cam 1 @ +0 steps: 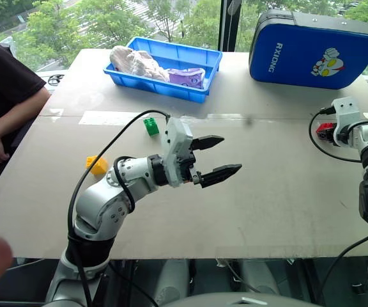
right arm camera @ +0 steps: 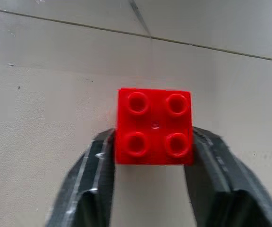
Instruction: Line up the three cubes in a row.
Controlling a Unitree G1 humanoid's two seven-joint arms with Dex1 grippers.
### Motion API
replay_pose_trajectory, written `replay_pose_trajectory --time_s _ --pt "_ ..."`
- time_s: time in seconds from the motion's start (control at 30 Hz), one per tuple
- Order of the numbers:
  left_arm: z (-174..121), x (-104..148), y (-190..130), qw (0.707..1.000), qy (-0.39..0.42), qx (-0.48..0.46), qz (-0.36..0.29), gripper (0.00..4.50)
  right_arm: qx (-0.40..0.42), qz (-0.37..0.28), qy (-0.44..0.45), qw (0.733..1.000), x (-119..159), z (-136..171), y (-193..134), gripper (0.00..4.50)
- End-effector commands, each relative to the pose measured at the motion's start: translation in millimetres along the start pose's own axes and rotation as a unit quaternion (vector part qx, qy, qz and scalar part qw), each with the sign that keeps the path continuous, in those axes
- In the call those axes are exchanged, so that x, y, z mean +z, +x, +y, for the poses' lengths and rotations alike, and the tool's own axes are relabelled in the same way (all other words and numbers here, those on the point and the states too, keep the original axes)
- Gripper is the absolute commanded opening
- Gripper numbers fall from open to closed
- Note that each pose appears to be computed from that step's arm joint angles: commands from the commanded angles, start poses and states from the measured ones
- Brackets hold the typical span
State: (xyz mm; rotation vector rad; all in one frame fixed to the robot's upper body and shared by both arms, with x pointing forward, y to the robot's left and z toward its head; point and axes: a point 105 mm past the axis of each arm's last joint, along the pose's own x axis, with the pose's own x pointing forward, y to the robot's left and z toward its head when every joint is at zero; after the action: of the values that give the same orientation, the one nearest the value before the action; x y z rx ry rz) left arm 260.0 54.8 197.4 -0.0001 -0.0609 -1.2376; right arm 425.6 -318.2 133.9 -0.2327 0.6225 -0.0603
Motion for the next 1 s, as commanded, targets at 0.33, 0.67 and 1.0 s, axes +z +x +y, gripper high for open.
replay_pose_trajectory --time_s 0.33,0.67,1.0 --pt "-3 -5 -41 0.999 0.035 0.033 0.002 4.5 0.383 -0.183 -0.218 0.879 49 100 -77 1.32" --pt "-23 -17 -82 0.993 0.026 0.005 0.111 4.5 0.51 -0.158 -0.398 0.746 11 173 -98 1.32" --pt "-28 -15 -88 0.992 0.024 0.016 0.127 4.5 0.529 -0.144 -0.426 0.72 1 197 -85 1.32"
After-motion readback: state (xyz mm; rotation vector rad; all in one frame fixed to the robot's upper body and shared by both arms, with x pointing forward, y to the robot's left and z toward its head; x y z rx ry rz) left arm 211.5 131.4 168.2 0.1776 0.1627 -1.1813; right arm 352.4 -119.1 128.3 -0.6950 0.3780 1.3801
